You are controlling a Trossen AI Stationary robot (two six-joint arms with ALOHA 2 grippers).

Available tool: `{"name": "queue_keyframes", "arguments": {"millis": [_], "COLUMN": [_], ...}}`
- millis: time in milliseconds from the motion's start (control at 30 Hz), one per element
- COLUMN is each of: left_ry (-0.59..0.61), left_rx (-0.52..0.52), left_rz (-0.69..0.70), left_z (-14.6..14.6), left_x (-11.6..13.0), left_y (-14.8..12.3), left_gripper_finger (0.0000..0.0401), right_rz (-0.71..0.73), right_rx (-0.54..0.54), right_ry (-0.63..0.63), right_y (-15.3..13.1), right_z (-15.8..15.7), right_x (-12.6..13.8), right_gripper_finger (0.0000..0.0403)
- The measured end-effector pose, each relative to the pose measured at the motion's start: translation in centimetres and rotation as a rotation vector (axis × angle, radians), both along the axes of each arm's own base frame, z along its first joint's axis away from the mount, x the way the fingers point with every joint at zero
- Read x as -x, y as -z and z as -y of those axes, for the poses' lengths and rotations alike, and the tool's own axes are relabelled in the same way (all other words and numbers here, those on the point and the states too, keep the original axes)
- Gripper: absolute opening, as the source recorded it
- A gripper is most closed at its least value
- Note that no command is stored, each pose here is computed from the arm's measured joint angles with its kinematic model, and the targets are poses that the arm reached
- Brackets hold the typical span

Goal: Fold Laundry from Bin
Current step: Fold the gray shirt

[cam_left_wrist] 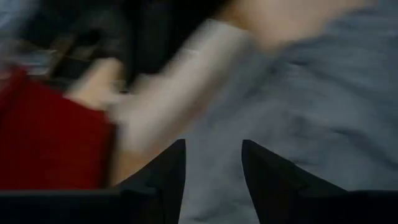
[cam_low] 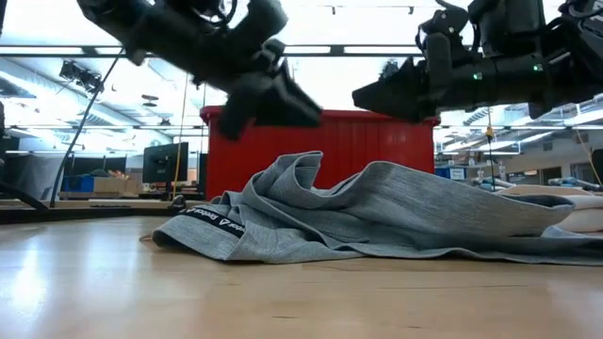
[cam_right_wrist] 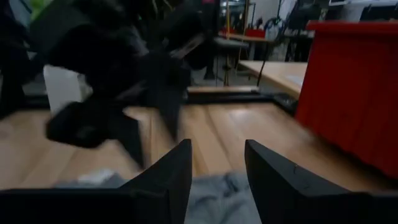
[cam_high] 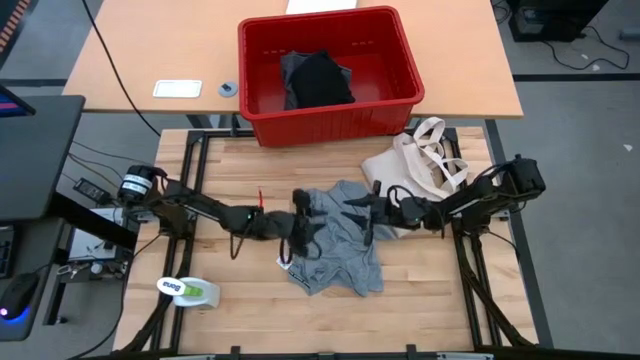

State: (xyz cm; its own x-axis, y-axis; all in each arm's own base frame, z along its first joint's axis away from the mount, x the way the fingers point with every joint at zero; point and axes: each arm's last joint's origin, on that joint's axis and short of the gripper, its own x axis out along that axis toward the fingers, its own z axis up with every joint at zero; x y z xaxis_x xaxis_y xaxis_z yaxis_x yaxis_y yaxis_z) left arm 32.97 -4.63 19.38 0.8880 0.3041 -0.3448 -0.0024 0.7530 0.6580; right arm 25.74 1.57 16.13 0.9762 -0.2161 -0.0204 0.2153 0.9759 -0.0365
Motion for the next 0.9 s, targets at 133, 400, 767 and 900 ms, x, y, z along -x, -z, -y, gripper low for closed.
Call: {"name": "queue_keyframes", "arguments": {"millis": [133, 400, 767, 900], "left_ry": [-0.058, -0.088, 0.108, 0.107], "left_rx": [0.009, -0.013, 0.026, 0.02], "left_rz": [0.012, -0.043, 0.011, 0.005], "left_z": [-1.5, -2.7, -2.1, -2.2], "left_x": [-0.2, -0.1, -0.5, -0.5], "left_y": [-0.1, 0.4, -0.2, -0.2], "left_gripper_finger": [0.0164, 0.0164, 0.0164, 0.0164], "right_rz": [0.046, 0.131, 0.241, 0.265], "right_rx": [-0.022, -0.131, -0.049, -0.031], "right_ry": [0.0, 0.016, -0.304, -0.318], "right_y": [-0.6, -2.0, -5.5, -6.3], "right_z": [0.0, -0.2, -2.3, -2.4], "right_x": [-0.3, -1.3, -3.4, -3.8], "right_gripper_finger": [0.0155, 0.0155, 0.0155, 0.0155]}}
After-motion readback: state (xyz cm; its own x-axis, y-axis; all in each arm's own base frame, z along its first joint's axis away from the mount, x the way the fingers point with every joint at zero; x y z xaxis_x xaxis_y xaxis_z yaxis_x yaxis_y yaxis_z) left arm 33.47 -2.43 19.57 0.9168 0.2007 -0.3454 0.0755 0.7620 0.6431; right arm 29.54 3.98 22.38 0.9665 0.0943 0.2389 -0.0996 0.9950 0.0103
